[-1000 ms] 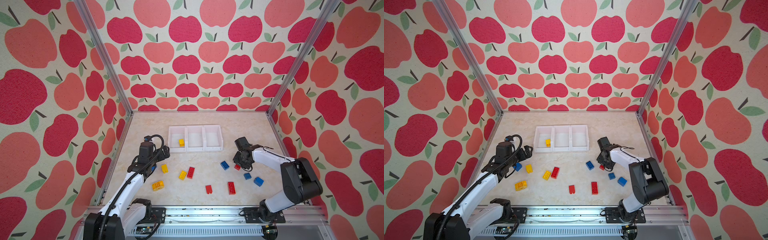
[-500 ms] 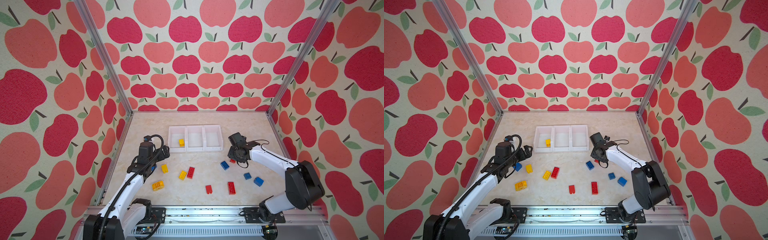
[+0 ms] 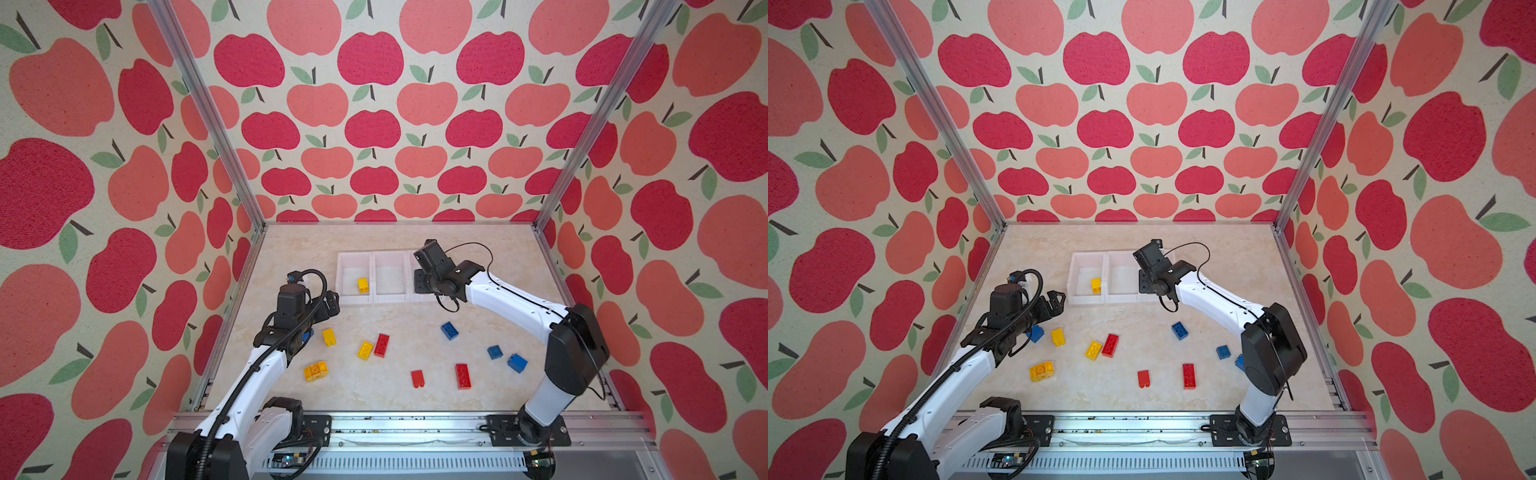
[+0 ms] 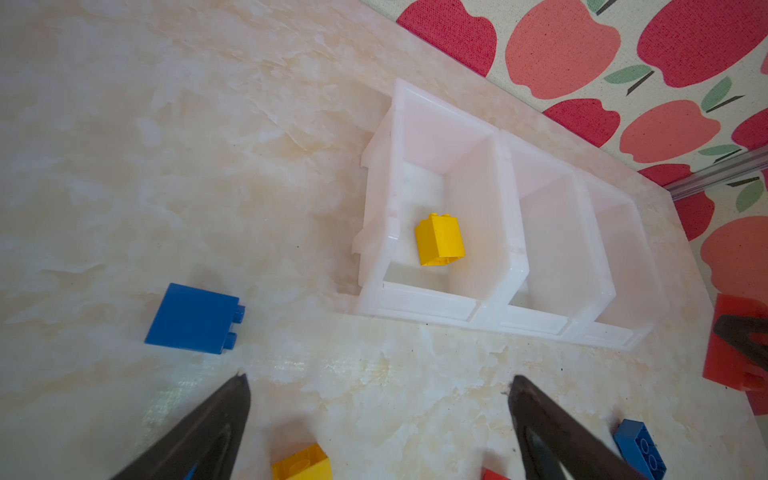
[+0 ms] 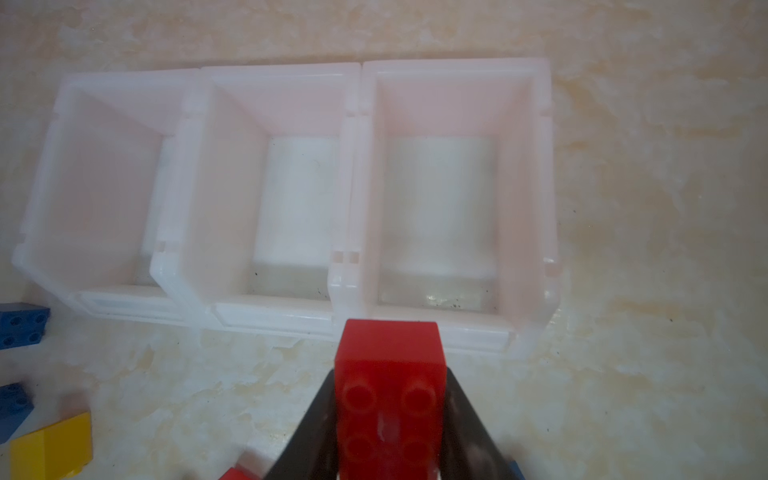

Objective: Sort the legos into containers by color
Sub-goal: 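Lift the red brick and carry it over the bin with the right gripper, then lower the red brick into the middle compartment and open the right gripper, then lower the left gripper onto a yellow brick while the right gripper withdraws, then close the left gripper on the yellow brick and lift it, then carry the yellow brick into the compartment nearest the left arm and release, then grasp the blue brick with the right gripper while the left gripper withdraws, then carry the blue brick to the compartment nearest the right arm and release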

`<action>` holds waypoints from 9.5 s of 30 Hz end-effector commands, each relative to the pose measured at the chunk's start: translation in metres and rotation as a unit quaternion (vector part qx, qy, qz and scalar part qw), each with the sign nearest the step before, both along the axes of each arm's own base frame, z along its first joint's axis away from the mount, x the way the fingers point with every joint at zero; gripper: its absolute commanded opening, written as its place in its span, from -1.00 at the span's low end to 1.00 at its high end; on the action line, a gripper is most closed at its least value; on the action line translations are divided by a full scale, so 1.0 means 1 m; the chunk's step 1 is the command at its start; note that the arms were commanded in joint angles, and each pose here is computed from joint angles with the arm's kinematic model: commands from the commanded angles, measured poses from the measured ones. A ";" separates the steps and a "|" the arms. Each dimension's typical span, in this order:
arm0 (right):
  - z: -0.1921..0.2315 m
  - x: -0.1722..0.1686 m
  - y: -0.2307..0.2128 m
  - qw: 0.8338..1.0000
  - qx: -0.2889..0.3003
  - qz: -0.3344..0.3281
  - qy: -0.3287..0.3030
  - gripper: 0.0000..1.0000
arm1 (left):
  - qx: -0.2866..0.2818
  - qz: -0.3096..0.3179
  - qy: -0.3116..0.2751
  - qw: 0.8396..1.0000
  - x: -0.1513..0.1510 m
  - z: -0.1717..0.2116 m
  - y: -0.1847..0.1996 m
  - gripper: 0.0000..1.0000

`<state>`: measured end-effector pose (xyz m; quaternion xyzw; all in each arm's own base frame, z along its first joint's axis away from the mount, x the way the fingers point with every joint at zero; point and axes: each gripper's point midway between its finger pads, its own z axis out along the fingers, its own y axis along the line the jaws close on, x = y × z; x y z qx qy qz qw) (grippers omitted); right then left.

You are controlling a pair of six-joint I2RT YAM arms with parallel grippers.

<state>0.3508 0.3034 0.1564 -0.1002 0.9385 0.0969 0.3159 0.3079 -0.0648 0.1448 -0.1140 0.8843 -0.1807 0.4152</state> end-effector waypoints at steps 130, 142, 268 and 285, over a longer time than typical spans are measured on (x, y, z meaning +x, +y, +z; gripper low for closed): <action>-0.009 -0.091 -0.141 0.995 0.081 -0.035 0.056 0.74 | 0.096 -0.014 0.364 0.926 -0.057 -0.113 -0.018 -0.46; -0.010 -0.094 -0.142 0.994 0.092 -0.040 0.054 0.74 | 0.122 -0.021 0.272 0.954 -0.030 -0.050 -0.029 -0.57; -0.057 -0.066 -0.089 0.984 -0.091 0.090 0.121 -0.36 | -0.042 -0.026 0.095 0.994 0.030 0.011 -0.043 0.82; -0.012 0.027 -0.024 0.993 -0.043 0.106 0.027 -0.36 | -0.047 -0.032 0.097 0.994 0.024 0.009 -0.049 0.85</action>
